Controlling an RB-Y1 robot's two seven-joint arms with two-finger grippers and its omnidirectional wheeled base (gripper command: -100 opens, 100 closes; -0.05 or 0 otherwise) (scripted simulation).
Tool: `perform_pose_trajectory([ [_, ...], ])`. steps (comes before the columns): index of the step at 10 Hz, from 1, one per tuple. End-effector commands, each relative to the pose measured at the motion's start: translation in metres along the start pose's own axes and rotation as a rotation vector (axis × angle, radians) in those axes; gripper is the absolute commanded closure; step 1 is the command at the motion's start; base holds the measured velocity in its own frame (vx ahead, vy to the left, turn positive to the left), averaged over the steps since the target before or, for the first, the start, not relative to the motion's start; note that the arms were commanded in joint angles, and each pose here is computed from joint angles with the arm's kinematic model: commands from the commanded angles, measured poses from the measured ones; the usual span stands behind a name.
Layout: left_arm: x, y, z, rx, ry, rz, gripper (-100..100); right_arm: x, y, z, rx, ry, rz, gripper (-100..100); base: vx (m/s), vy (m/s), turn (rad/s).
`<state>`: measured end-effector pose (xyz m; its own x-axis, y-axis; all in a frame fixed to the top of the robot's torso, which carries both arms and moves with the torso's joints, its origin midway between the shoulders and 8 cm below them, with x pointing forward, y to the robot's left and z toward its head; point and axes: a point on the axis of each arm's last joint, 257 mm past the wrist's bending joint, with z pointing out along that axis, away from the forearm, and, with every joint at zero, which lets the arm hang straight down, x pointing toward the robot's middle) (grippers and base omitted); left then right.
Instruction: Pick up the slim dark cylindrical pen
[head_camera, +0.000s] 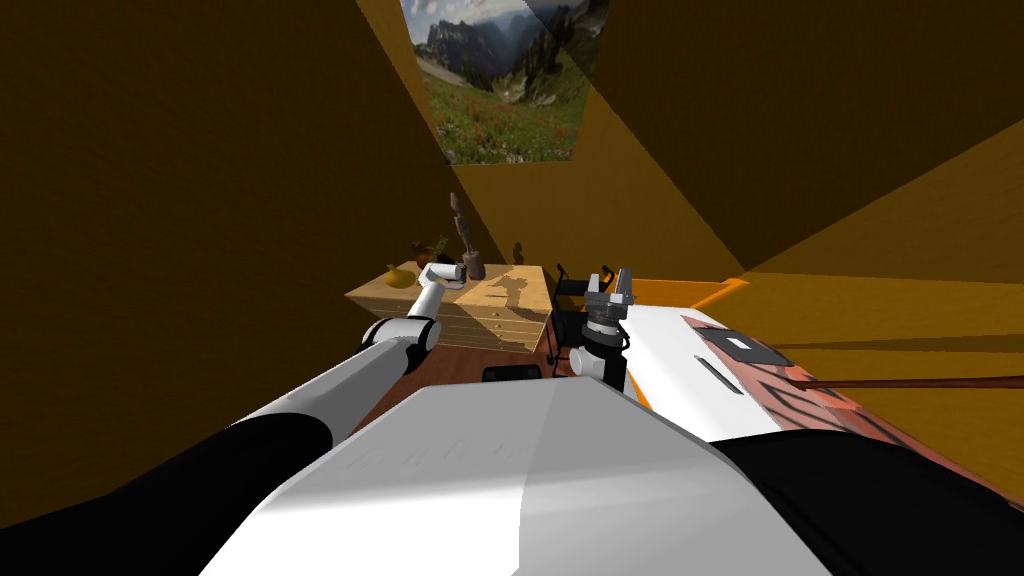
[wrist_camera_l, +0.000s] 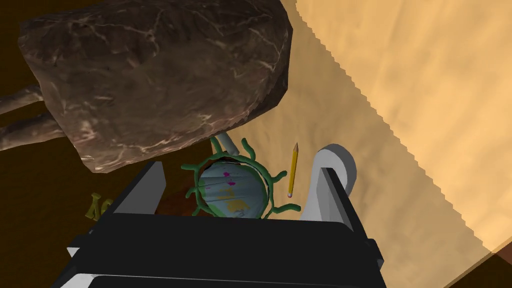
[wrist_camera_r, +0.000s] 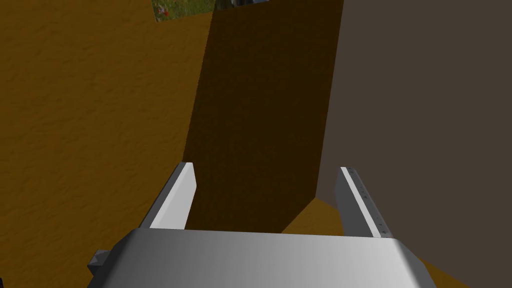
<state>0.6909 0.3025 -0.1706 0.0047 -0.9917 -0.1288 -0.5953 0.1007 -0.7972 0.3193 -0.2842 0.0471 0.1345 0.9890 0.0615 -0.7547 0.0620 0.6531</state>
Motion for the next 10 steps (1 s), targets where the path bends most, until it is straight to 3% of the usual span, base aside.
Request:
perform_pose_trajectory([
  [1,0.004,0.014,0.004,-0.059,0.005,-0.002,-100,0.0,0.0,0.0,0.0,0.0,0.0,0,0.029,-0.001,0.016],
  [2,0.017,0.014,0.004,-0.096,0.022,0.002,-100,0.0,0.0,0.0,0.0,0.0,0.0,0,0.036,-0.003,0.039],
  [3,0.016,0.027,0.005,-0.135,0.021,0.0,-100,0.0,0.0,0.0,0.0,0.0,0.0,0,0.035,-0.004,0.016],
  [4,0.031,0.024,0.003,-0.163,0.041,0.008,-100,0.0,0.0,0.0,0.0,0.0,0.0,0,0.043,-0.003,0.041],
  [5,0.029,0.04,0.005,-0.21,0.038,0.005,-100,0.0,0.0,0.0,0.0,0.0,0.0,0,0.039,0.0,0.02],
  [6,0.044,0.042,0.003,-0.245,0.058,0.014,-100,0.0,0.0,0.0,0.0,0.0,0.0,0,0.05,-0.001,0.038],
  [7,0.043,0.054,0.003,-0.284,0.057,0.013,-100,0.0,0.0,0.0,0.0,0.0,0.0,0,0.048,-0.004,0.023],
  [10,0.072,0.078,-0.005,-0.406,0.095,0.038,-100,0.0,0.0,0.0,0.0,0.0,0.0,0,0.047,-0.005,0.033],
])
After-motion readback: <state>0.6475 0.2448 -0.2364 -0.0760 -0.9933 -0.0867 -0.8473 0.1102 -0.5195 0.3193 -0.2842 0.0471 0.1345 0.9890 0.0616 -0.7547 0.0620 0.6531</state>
